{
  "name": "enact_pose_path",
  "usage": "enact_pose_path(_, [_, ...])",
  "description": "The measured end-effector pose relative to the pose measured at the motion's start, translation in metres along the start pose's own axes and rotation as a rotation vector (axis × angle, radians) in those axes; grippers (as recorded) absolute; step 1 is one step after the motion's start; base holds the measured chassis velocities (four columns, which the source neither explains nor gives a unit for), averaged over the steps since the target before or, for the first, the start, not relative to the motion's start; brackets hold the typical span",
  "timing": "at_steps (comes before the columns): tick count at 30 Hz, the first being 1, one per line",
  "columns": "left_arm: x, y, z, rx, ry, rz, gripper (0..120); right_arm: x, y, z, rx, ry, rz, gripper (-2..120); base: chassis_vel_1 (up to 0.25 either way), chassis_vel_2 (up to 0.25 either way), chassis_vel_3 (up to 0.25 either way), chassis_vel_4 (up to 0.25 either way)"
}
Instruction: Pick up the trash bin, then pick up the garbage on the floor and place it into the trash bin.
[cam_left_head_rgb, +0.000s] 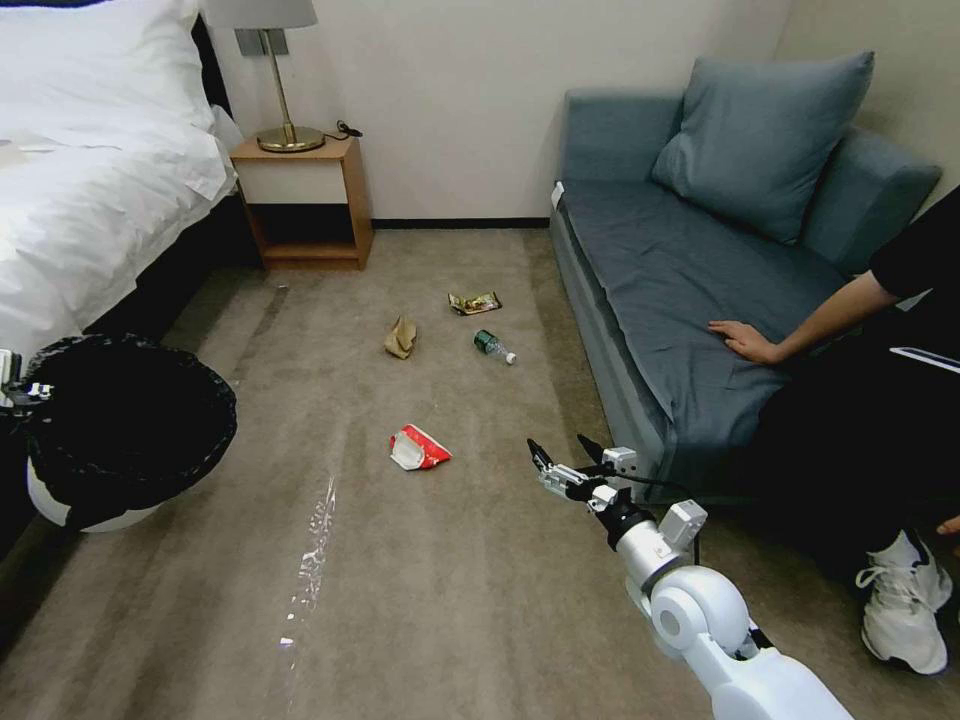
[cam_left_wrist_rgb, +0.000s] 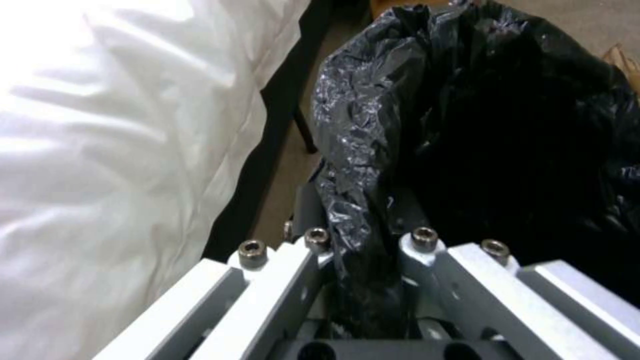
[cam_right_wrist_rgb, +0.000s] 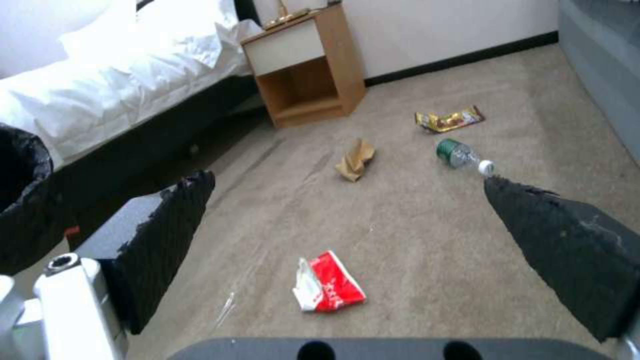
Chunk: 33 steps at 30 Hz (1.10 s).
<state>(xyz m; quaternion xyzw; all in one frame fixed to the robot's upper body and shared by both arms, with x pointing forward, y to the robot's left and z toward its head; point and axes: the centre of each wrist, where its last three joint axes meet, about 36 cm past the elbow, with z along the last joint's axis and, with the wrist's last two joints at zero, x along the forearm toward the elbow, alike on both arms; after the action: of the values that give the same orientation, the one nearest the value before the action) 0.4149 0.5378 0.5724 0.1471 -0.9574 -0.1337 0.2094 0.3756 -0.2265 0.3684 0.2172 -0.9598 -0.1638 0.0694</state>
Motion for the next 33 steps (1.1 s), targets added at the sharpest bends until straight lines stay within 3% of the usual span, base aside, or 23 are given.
enact_pose_path(33, [0.0001, 0.0033, 0.0005, -0.004, 0.006, 0.001, 4, -0.0032, -0.0005, 0.0059, 0.001, 0.012, -0.008, 100, -0.088, 0.087, 0.091, -0.087])
